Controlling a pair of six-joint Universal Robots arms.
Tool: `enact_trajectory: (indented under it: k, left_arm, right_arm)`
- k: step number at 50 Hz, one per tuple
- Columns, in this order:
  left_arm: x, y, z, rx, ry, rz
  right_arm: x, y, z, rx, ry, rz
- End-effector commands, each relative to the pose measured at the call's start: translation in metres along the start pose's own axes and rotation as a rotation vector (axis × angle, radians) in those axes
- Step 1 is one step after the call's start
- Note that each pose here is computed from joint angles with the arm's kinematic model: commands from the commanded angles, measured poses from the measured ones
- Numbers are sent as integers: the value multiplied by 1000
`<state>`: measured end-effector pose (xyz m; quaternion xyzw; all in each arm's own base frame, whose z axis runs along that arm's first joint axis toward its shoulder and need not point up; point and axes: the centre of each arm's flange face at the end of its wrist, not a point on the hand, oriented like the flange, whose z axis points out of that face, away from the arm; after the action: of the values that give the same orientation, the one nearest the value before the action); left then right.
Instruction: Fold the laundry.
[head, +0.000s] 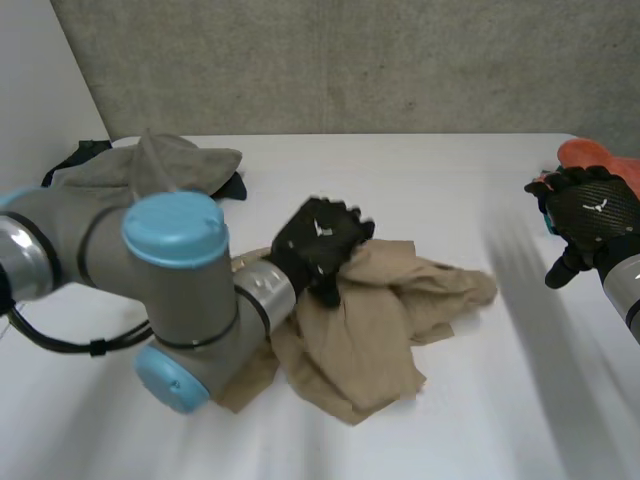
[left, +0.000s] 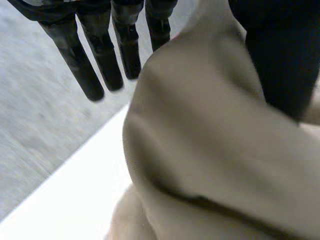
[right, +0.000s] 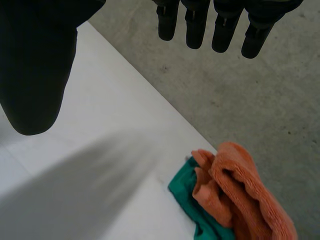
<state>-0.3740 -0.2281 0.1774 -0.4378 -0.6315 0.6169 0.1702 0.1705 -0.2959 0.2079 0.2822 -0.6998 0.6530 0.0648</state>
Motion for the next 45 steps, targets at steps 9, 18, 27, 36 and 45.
enact_trajectory:
  k: [9,18,27,36,45]
  left_arm:
    - [-31,-76,-76,55,-345,49]
    - [37,-47,-120,12,-164,75]
    - [70,-6,-101,-8,-104,99]
    - [84,18,-63,19,-79,158]
    - [88,33,-18,47,-42,295]
  right_arm:
    - [-9,-22,-16,-105,-120,22]
    - [-31,-38,-26,-117,-248,20]
    - [-63,-42,2,-40,-320,34]
    - [-83,-27,72,-29,-321,50]
    - [-102,6,117,-98,-356,55]
